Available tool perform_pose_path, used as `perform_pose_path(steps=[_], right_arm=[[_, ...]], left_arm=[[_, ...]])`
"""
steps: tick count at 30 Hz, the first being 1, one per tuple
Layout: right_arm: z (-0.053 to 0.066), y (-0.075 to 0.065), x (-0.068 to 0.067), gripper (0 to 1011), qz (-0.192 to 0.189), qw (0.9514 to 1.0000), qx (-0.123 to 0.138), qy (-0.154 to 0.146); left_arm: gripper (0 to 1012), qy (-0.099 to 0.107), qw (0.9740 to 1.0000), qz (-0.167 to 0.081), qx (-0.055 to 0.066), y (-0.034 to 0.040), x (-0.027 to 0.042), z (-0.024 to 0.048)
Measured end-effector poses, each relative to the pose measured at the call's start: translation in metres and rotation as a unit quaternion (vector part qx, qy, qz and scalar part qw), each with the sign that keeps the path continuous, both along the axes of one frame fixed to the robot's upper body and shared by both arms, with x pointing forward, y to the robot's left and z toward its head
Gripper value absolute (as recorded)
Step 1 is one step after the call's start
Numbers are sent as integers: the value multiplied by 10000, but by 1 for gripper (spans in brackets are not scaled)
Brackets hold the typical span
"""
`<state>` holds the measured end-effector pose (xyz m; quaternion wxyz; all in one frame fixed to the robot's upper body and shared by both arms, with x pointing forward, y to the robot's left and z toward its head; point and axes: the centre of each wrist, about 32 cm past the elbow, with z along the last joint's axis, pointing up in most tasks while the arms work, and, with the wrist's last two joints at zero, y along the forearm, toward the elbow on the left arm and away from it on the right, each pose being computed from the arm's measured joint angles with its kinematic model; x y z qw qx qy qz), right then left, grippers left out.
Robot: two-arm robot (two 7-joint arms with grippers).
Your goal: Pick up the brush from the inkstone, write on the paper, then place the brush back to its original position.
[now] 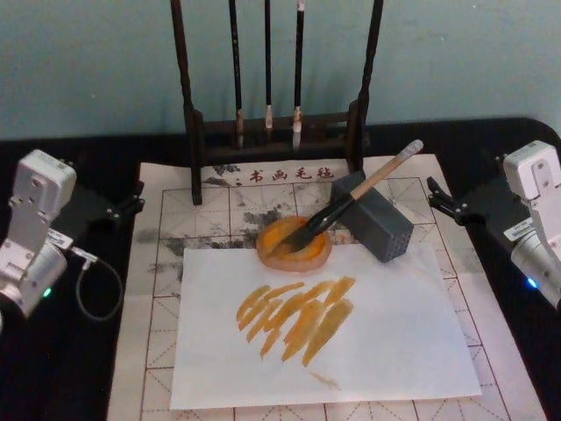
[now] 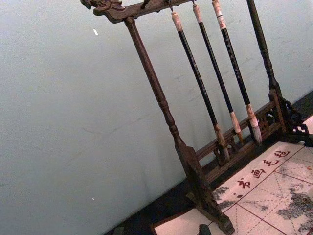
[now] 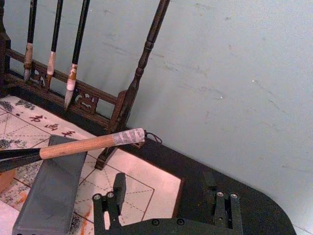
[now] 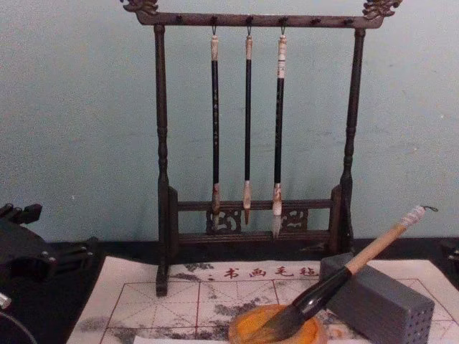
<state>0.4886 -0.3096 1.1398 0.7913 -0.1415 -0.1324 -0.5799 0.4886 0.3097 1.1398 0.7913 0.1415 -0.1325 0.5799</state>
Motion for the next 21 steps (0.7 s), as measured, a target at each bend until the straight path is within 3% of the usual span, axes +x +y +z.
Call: perform_pose_path(steps=[5, 10, 12, 15, 18, 21], right_arm=[[8, -5, 4, 1002, -2, 10000, 34, 9], [58, -41, 16, 1002, 32, 9987, 466, 210], [86, -73, 21, 1002, 47, 9962, 807, 323], [118, -115, 22, 1002, 79, 9911, 1248, 464], [155, -162, 24, 1002, 157, 9798, 1855, 731], [174, -184, 30, 1002, 211, 9712, 2189, 919]], left_arm=[[1001, 0, 10000, 0, 0, 0, 0, 0], [1001, 0, 10000, 0, 0, 0, 0, 0], [1001, 0, 10000, 0, 0, 0, 0, 0], [1001, -1, 10000, 0, 0, 0, 0, 0], [1001, 0, 10000, 0, 0, 0, 0, 0], [1001, 0, 10000, 0, 0, 0, 0, 0]])
